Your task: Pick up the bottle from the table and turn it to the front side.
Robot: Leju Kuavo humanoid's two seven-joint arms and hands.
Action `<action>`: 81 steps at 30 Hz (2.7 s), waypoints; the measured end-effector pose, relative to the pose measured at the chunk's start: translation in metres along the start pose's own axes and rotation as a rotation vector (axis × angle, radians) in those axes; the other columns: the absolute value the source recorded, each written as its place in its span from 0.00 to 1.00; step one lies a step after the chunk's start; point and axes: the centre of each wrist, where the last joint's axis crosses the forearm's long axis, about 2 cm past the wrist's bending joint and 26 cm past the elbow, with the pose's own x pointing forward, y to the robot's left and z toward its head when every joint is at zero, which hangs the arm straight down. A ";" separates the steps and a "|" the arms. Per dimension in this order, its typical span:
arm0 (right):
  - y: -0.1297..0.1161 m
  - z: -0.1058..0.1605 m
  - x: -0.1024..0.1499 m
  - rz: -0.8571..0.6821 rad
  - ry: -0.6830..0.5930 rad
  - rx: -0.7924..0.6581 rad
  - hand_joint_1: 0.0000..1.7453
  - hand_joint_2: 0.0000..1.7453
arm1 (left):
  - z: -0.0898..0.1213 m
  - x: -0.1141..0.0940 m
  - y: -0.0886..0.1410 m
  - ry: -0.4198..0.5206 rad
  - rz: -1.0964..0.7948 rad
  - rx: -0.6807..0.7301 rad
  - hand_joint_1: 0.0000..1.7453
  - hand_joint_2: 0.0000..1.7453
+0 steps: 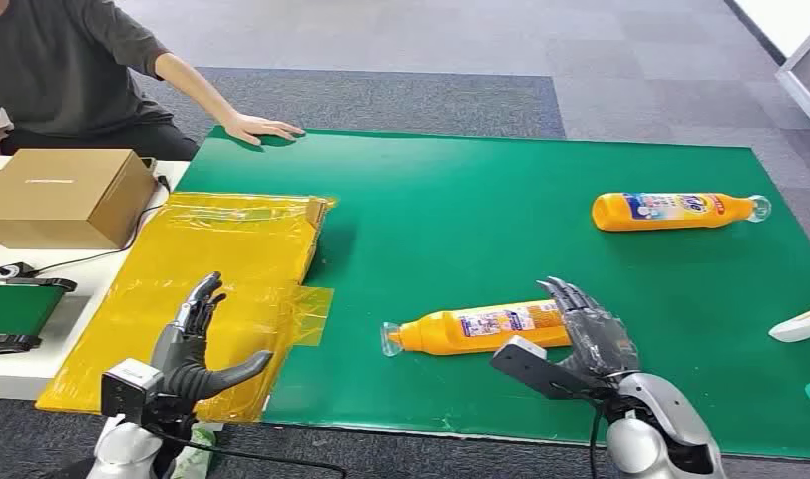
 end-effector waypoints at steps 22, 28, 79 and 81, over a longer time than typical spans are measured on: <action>0.004 -0.109 -0.048 0.335 -0.015 0.434 1.00 1.00 | -0.011 -0.012 -0.002 0.001 0.031 -0.053 0.00 1.00; -0.004 -0.109 -0.067 0.308 -0.043 0.456 1.00 1.00 | -0.009 -0.015 0.001 0.010 0.029 -0.049 0.00 1.00; 0.095 -0.038 0.160 -0.273 -0.419 0.241 1.00 1.00 | 0.010 -0.037 -0.011 0.081 0.400 -0.181 0.00 1.00; 0.099 -0.038 0.160 -0.273 -0.417 0.257 1.00 1.00 | 0.012 -0.036 -0.012 0.079 0.420 -0.192 0.00 1.00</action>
